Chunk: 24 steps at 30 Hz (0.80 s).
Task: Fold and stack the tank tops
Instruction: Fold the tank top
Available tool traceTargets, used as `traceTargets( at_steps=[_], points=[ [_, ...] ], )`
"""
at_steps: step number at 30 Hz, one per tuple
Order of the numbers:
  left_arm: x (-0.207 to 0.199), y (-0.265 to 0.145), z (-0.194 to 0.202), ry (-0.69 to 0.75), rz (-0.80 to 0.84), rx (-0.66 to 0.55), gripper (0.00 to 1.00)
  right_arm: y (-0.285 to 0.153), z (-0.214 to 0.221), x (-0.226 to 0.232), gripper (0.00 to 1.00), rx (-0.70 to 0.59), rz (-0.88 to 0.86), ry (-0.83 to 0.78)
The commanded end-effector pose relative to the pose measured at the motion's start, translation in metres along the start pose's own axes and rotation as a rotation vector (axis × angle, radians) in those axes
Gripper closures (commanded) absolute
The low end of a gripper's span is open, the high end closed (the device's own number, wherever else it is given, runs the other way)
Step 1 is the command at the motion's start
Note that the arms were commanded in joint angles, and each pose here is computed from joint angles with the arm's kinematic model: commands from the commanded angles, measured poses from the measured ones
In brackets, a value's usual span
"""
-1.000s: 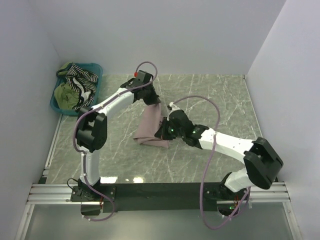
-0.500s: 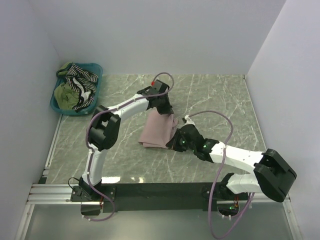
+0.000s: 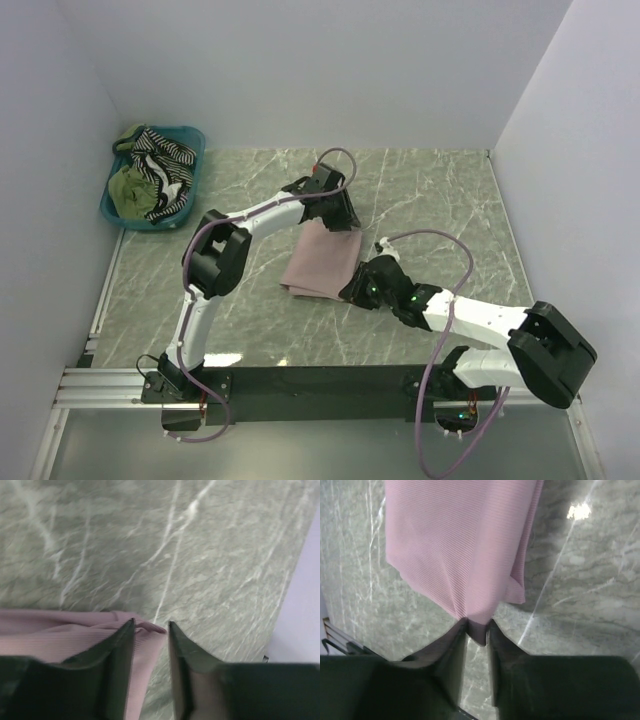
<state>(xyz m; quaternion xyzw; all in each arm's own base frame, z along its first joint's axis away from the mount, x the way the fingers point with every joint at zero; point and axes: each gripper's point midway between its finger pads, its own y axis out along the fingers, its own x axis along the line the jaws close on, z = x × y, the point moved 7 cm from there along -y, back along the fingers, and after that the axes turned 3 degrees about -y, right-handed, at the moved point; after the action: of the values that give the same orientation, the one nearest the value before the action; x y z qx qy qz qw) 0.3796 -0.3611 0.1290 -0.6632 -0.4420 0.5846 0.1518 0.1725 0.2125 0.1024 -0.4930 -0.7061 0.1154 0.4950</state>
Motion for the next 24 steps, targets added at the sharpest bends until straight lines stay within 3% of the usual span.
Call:
traceTargets(
  at_steps=[1,3,4,5,9,10,12,13,14,18,24],
  points=[
    [-0.042,-0.018,-0.019,0.077,0.179,-0.066,0.58,-0.003,-0.003,-0.006,0.64,-0.023,0.028,0.016],
    [-0.055,-0.03,-0.025,0.114,0.224,-0.095,0.54,-0.01,-0.007,-0.007,0.62,-0.037,0.021,0.021],
    [-0.064,-0.042,-0.028,0.131,0.247,-0.113,0.45,-0.012,-0.012,-0.009,0.61,-0.056,0.022,0.031],
    [-0.067,-0.049,-0.033,0.151,0.242,-0.141,0.43,-0.02,-0.013,-0.012,0.6,-0.059,0.033,0.033],
    [-0.064,-0.092,-0.053,0.145,0.177,-0.251,0.44,-0.04,-0.031,-0.01,0.6,-0.106,0.027,0.037],
    [-0.058,-0.115,-0.064,0.104,0.161,-0.292,0.48,-0.043,-0.037,-0.007,0.6,-0.117,0.019,0.04],
    [-0.029,-0.122,-0.065,0.036,0.099,-0.287,0.58,-0.048,-0.05,0.009,0.6,-0.129,-0.026,0.021],
    [-0.022,-0.14,-0.072,-0.003,0.105,-0.312,0.71,-0.043,-0.054,0.013,0.61,-0.12,-0.025,0.011],
    [-0.004,-0.136,-0.064,-0.024,0.067,-0.286,0.76,-0.04,-0.058,0.018,0.61,-0.114,-0.029,-0.01],
    [0.032,-0.136,-0.041,-0.031,-0.019,-0.245,0.85,-0.02,-0.082,0.046,0.62,-0.074,-0.095,-0.029],
    [0.076,-0.112,-0.005,-0.064,-0.021,-0.142,0.99,0.022,-0.057,0.037,0.66,0.076,-0.135,0.015]
  ],
)
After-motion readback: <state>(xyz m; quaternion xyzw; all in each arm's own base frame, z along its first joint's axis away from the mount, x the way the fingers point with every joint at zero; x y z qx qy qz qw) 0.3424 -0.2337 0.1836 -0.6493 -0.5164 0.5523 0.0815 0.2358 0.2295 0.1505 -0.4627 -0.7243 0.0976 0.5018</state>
